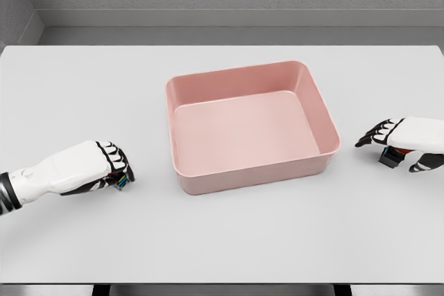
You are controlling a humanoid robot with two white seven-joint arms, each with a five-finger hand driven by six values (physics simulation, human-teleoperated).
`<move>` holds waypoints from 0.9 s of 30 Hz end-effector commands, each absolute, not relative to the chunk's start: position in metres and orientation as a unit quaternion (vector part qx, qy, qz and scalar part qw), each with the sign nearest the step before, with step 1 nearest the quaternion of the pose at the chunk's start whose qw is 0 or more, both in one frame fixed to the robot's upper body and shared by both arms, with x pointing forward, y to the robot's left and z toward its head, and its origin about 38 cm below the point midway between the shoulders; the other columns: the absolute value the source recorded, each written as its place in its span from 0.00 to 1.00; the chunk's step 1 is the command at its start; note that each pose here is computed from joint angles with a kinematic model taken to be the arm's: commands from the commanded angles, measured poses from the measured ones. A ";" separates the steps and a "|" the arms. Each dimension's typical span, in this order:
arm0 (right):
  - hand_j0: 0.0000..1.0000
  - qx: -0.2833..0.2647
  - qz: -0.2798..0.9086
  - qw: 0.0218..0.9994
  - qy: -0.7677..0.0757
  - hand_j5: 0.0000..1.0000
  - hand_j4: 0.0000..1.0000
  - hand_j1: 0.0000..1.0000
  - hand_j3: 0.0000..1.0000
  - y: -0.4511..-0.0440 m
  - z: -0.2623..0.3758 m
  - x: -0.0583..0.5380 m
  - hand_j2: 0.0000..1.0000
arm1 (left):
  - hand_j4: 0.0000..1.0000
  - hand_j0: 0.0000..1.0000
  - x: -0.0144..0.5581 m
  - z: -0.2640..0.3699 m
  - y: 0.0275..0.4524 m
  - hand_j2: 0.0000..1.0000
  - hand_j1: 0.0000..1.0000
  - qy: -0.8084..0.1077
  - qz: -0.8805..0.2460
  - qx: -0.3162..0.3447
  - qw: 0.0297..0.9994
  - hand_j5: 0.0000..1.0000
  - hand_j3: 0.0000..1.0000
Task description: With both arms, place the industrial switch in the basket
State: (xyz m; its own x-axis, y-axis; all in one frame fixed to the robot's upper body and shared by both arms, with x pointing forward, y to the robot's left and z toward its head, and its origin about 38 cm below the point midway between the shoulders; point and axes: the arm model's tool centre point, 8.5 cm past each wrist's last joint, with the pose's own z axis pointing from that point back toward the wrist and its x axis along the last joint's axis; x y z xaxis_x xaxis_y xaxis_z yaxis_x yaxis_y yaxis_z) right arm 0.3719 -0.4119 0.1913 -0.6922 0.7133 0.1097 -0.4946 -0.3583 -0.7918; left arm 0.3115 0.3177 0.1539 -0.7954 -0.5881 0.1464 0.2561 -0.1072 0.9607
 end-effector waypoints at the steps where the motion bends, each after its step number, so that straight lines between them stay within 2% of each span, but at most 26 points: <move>1: 0.94 -0.133 0.814 0.375 -0.423 0.94 0.94 0.94 0.94 -0.416 0.189 0.374 0.94 | 0.39 0.39 0.312 0.155 0.318 0.39 0.39 -0.606 -0.728 0.137 0.290 0.39 0.39; 14: 0.91 -0.132 0.815 0.376 -0.420 0.91 0.91 0.91 0.91 -0.413 0.179 0.379 0.91 | 0.38 0.38 0.327 0.178 0.315 0.38 0.38 -0.619 -0.721 0.159 0.268 0.38 0.38; 27: 0.67 -0.140 0.812 0.389 -0.412 0.67 0.67 0.67 0.67 -0.425 0.177 0.380 0.67 | 0.38 0.38 0.354 0.215 0.293 0.38 0.38 -0.664 -0.689 0.187 0.224 0.38 0.38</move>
State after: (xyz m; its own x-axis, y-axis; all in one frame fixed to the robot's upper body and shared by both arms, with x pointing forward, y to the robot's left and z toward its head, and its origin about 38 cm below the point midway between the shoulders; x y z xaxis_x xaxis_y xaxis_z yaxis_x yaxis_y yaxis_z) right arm 0.3797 -0.4210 0.1769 -0.6678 0.7386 0.0923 -0.5116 -0.3653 -0.7777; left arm 0.3541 0.2960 0.2174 -0.8289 -0.5588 0.0246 0.0544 -0.0368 0.9978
